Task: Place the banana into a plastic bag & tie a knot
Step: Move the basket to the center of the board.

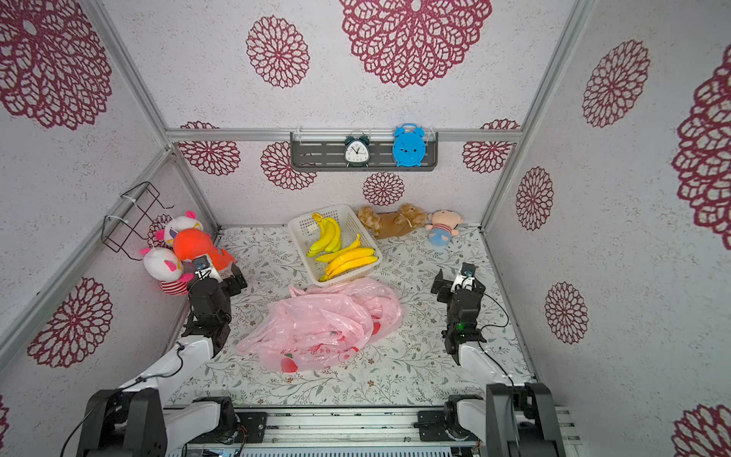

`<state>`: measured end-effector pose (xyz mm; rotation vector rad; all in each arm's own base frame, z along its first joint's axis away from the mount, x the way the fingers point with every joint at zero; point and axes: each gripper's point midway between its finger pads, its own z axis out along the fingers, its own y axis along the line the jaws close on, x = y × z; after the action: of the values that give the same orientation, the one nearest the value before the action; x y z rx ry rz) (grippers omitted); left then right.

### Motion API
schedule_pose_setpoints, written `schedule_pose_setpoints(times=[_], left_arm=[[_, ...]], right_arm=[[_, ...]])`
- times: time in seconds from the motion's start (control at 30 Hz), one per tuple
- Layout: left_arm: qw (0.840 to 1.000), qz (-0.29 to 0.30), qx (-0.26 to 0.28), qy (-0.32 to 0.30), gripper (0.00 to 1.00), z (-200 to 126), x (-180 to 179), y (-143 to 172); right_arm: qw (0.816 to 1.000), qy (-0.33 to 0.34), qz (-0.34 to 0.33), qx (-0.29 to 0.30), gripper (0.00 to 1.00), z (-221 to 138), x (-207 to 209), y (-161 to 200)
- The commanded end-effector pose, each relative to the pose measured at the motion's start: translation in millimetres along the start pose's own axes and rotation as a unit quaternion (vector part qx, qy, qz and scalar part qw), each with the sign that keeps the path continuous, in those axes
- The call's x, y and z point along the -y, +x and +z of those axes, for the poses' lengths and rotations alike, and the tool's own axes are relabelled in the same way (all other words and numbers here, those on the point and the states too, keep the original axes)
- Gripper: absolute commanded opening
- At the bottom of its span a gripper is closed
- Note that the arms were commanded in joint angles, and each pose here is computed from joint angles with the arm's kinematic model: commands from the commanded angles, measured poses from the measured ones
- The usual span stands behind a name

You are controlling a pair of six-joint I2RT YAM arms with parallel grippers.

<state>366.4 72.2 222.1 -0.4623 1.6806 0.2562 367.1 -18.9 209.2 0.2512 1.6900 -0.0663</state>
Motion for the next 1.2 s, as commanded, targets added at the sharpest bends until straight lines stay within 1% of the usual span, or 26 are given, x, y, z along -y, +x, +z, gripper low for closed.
schedule_pose_setpoints(times=[0.0,0.07,0.13,0.17,0.23,0.3,0.33,0.37,0.4,0.47,0.5,0.57,0.63,0.7,0.77,0.9,0.97,1.07,1.17], left_arm=[[0.996,-0.066,-0.048,-0.029,0.97,-20,-13,-1],[0.993,-0.102,-0.057,-0.013,0.97,-35,-10,-12],[0.989,-0.125,-0.076,0.009,0.97,-51,-6,-20],[0.987,-0.13,-0.088,0.029,0.97,-60,-2,-24],[0.984,-0.131,-0.091,0.081,0.97,-71,12,-28],[0.981,-0.139,-0.09,0.1,0.97,-76,16,-24],[0.979,-0.148,-0.093,0.106,0.97,-76,18,-21],[0.976,-0.162,-0.101,0.109,0.97,-76,20,-16],[0.972,-0.182,-0.109,0.1,0.97,-74,18,-11],[0.961,-0.237,-0.135,0.055,0.97,-66,8,8],[0.956,-0.251,-0.144,0.053,0.97,-62,9,13],[0.948,-0.258,-0.16,0.096,0.97,-48,27,20],[0.94,-0.266,-0.177,0.12,0.97,-36,43,26],[0.933,-0.266,-0.205,0.128,0.97,-22,56,32],[0.921,-0.259,-0.246,0.156,0.97,-7,79,38],[0.887,-0.244,-0.312,0.238,0.97,14,140,46],[0.871,-0.221,-0.344,0.271,0.97,19,175,56],[0.858,-0.189,-0.374,0.298,0.97,25,214,71],[0.849,-0.175,-0.4,0.296,0.97,42,233,94]], right_arm=[[0.997,0.001,0.051,-0.066,0.99,-14,-4,-4],[0.995,-0.002,0.075,-0.069,0.99,-27,-5,-24],[0.992,-0.001,0.09,-0.084,0.99,-39,-4,-31],[0.992,-0.002,0.095,-0.082,0.99,-45,-2,-36],[0.99,0.003,0.115,-0.078,0.99,-57,3,-38],[0.986,0.027,0.154,-0.066,0.99,-68,15,-35],[0.984,0.023,0.165,-0.058,0.99,-71,17,-37],[0.984,0.004,0.17,-0.054,0.99,-71,12,-40],[0.983,-0.007,0.172,-0.056,0.99,-71,8,-41],[0.982,-0.03,0.171,-0.075,0.99,-64,-3,-40],[0.981,-0.046,0.169,-0.085,0.99,-60,-10,-38],[0.977,-0.081,0.165,-0.11,0.99,-51,-26,-30],[0.971,-0.113,0.163,-0.13,0.99,-44,-41,-24],[0.968,-0.128,0.158,-0.15,0.99,-37,-53,-18],[0.962,-0.144,0.147,-0.179,0.99,-28,-68,-10],[0.95,-0.166,0.124,-0.232,0.98,-11,-94,6],[0.945,-0.174,0.109,-0.256,0.96,-3,-110,13],[0.936,-0.186,0.096,-0.282,0.96,6,-129,21],[0.93,-0.189,0.089,-0.303,0.96,17,-139,27]])
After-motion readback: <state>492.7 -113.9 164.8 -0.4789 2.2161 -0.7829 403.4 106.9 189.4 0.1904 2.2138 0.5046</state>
